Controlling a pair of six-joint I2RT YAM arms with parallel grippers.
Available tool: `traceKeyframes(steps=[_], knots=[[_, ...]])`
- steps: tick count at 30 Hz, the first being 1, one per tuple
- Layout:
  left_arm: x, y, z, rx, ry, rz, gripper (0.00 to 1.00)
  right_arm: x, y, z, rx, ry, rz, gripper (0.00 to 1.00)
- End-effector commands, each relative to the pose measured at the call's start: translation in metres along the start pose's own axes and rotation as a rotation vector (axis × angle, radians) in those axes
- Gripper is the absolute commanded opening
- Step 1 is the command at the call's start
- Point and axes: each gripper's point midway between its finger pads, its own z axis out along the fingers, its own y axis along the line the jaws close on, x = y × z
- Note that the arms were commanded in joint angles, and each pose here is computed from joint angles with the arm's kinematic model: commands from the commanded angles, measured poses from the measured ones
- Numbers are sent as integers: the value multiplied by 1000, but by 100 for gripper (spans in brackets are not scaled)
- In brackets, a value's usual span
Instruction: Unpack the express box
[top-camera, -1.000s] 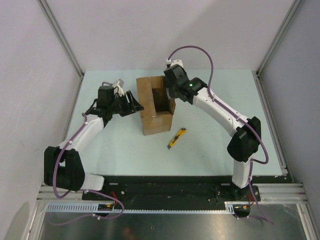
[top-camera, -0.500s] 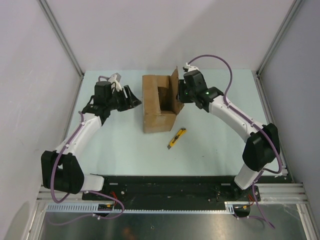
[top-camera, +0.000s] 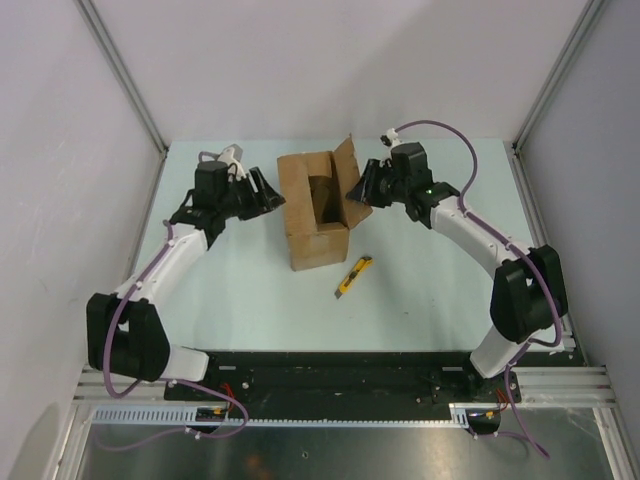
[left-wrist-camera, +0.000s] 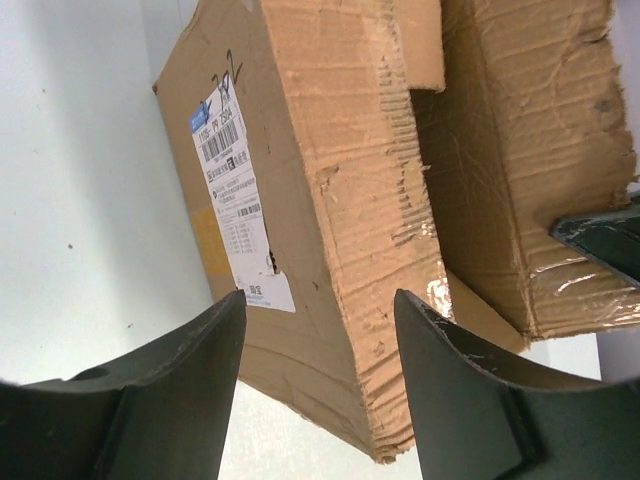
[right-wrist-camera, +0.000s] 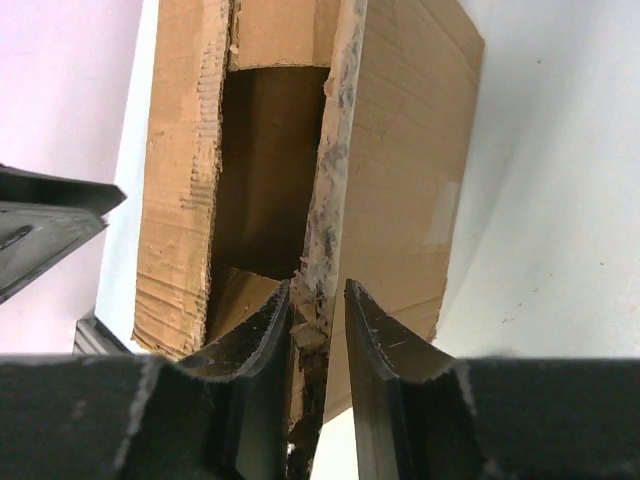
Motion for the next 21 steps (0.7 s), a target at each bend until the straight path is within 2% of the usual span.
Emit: traceKeyframes(steps=[1,6,7,9,10,13,17,21], knots=[[5,1,13,-8,0,-9,66,2,23,-6,-161,-6,21,30],[11,5,21,-23,22,-19,66,5,19,-5,-184,-44,24,40],[13,7,23,-30,28,-31,65,-1,18,-8,-169,-68,22,52],[15,9,25,-34,34,-36,65,-9,17,-14,-144,-105,4,64],[17,10,27,-37,41,-43,64,-17,13,-18,-106,-145,-1,74],[20,10,28,-33,52,-41,64,-44,17,-39,-69,-260,-53,87],[22,8,27,-19,59,-35,63,-74,33,-70,-65,-378,-106,92],[23,8,25,-15,59,-31,62,-85,52,-82,-61,-412,-164,92]])
